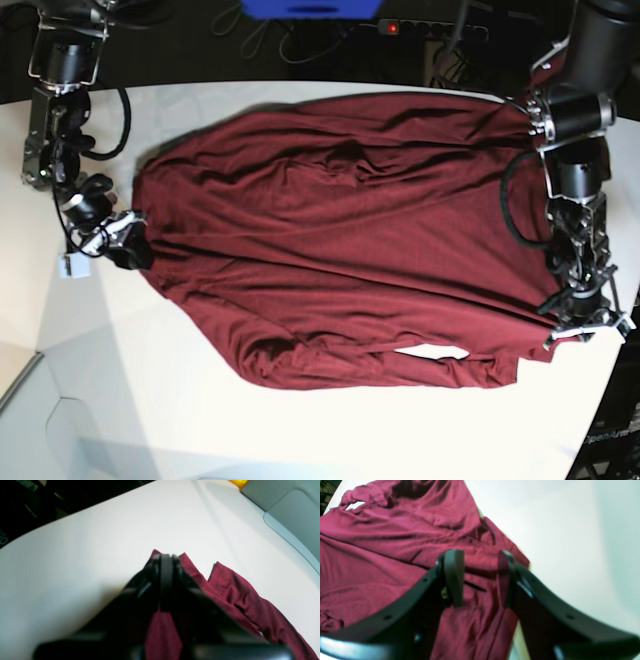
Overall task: Layout the t-shirt on the table in an organized manner, then fold the t-shirt properly
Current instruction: 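Grasp the shirt edges with both grippers and pull them apart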
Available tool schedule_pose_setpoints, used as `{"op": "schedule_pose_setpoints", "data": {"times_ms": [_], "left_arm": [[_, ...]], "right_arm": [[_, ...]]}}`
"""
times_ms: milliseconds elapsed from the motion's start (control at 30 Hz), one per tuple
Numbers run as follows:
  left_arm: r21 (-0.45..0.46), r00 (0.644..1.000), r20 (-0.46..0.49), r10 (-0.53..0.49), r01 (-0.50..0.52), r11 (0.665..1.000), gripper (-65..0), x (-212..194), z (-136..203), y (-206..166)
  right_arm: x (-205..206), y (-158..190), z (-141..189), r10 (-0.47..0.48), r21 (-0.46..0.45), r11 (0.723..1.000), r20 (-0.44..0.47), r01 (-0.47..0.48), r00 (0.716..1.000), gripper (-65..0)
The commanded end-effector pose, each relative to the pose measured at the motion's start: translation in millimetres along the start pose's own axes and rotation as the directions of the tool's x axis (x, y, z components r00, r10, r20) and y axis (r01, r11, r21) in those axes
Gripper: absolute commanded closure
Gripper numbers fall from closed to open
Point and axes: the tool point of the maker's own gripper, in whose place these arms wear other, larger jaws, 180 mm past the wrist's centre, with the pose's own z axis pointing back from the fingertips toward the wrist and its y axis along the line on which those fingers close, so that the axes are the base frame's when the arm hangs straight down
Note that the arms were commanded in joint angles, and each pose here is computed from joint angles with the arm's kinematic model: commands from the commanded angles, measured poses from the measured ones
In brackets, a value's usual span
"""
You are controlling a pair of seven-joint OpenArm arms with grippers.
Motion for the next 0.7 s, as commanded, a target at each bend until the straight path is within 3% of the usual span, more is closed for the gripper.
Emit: {"op": "schedule_pose_setpoints", "data": {"times_ms": [0, 100, 333, 433, 600, 667], "left_arm": [[-0.01, 0.998, 0.065, 0.002, -0.001, 1.0, -0.1, 25.9, -4.9, -3.6], [0.012, 1.0, 0.031, -0.002, 0.001, 1.0, -1.7, 13.4, -5.9, 5.5], [0.04, 1.0, 0.013, -0.006, 0.005, 0.999, -25.6, 4.7, -3.3, 21.5], [0.034, 1.0, 0.028, -0.01, 0.009, 0.999, -31.7, 9.9, -2.5, 20.9], [-0.006, 0.997, 0.079, -0.004, 0.005, 1.0, -34.0, 32.0, -2.6, 4.2], [-0.037, 0.996, 0.084, 0.01, -0.007, 0.999, -34.0, 29.6, -0.8, -14.2]], "right_arm": [[24.8, 0.0, 1.1, 0.018, 0.011, 1.0, 0.066, -0.019, 0.998, -21.8], [27.2, 0.9, 0.7, 0.022, 0.014, 1.0, 0.071, -0.023, 0.997, -21.8], [43.9, 3.9, -4.3, 0.037, 0.023, 0.999, 0.101, -0.039, 0.994, -22.2], [52.7, 5.3, -7.0, 0.042, 0.026, 0.999, 0.117, -0.046, 0.992, -22.3], [71.2, 20.1, -30.5, 0.067, 0.071, 0.995, 0.096, -0.074, 0.993, -21.0], [73.1, 27.4, -43.2, 0.073, 0.095, 0.992, 0.073, -0.08, 0.995, -16.3]]}}
